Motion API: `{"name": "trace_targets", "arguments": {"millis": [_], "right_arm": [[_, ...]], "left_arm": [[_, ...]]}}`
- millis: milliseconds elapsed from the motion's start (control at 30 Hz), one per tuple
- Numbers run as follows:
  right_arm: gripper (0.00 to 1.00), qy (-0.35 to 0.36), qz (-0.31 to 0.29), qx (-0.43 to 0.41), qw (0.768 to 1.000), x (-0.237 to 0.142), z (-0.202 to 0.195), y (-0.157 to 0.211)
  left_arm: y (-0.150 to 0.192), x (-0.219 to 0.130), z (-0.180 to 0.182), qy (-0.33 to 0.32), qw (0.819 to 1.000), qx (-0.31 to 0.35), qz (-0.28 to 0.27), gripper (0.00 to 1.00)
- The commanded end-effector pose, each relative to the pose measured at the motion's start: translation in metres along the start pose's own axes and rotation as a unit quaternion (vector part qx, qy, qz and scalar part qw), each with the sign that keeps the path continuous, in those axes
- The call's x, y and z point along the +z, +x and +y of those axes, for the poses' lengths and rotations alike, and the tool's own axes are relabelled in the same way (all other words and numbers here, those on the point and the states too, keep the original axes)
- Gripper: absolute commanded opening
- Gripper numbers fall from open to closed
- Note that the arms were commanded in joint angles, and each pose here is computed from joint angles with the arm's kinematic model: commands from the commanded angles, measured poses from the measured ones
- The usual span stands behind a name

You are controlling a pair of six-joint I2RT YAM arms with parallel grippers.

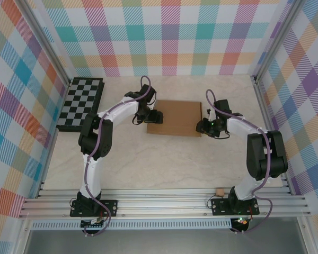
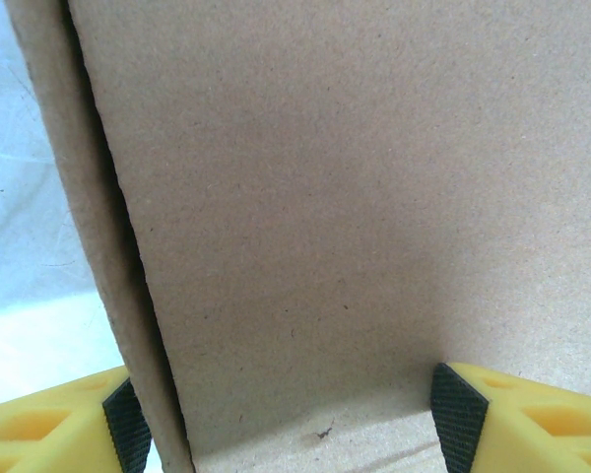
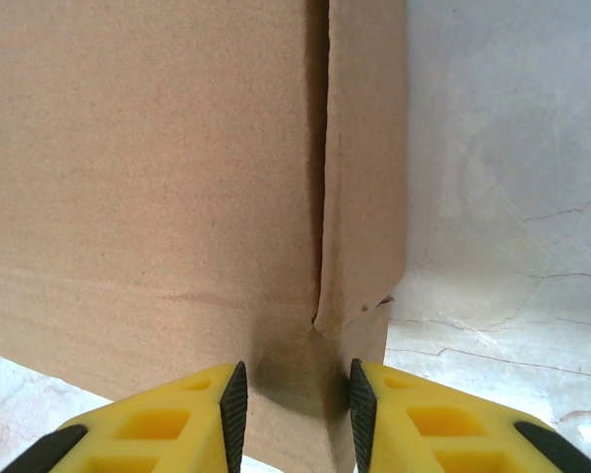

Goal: Fold the paper box

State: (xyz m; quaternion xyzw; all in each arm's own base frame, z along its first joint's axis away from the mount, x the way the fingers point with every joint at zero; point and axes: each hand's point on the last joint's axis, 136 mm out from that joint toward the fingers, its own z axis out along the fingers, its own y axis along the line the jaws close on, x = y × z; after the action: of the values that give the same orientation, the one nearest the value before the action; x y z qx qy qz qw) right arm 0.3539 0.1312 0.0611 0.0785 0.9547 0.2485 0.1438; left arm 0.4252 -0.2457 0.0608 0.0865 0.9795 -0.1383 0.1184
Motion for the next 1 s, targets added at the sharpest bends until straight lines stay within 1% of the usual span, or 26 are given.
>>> {"name": "trace_targets", "arguments": {"millis": [0,267,467,700,967], "right_arm": [[0.35,-0.013,0.006,0.001,1.000,0.000,0.004,0.004],[0.34,-0.008,0.003,-0.010,1.000,0.009,-0.001,0.001],[0.30,-0.002,0.000,-0.009,1.000,0.010,-0.006,0.005],[0.32,0.027,0.000,-0.009,1.000,0.002,-0.017,0.015],[0.32,0.018,0.000,-0.011,1.000,0.004,-0.015,0.017]], "left_arm": [[0.031,0.029,0.030,-0.045,0.997,-0.012,0.068,0.75],[0.031,0.027,0.031,-0.046,0.997,-0.013,0.067,0.75],[0.031,0.028,0.030,-0.046,0.997,-0.011,0.068,0.75],[0.031,0.028,0.032,-0.048,0.997,-0.009,0.068,0.75],[0.032,0.029,0.032,-0.047,0.996,-0.013,0.069,0.75]]}}
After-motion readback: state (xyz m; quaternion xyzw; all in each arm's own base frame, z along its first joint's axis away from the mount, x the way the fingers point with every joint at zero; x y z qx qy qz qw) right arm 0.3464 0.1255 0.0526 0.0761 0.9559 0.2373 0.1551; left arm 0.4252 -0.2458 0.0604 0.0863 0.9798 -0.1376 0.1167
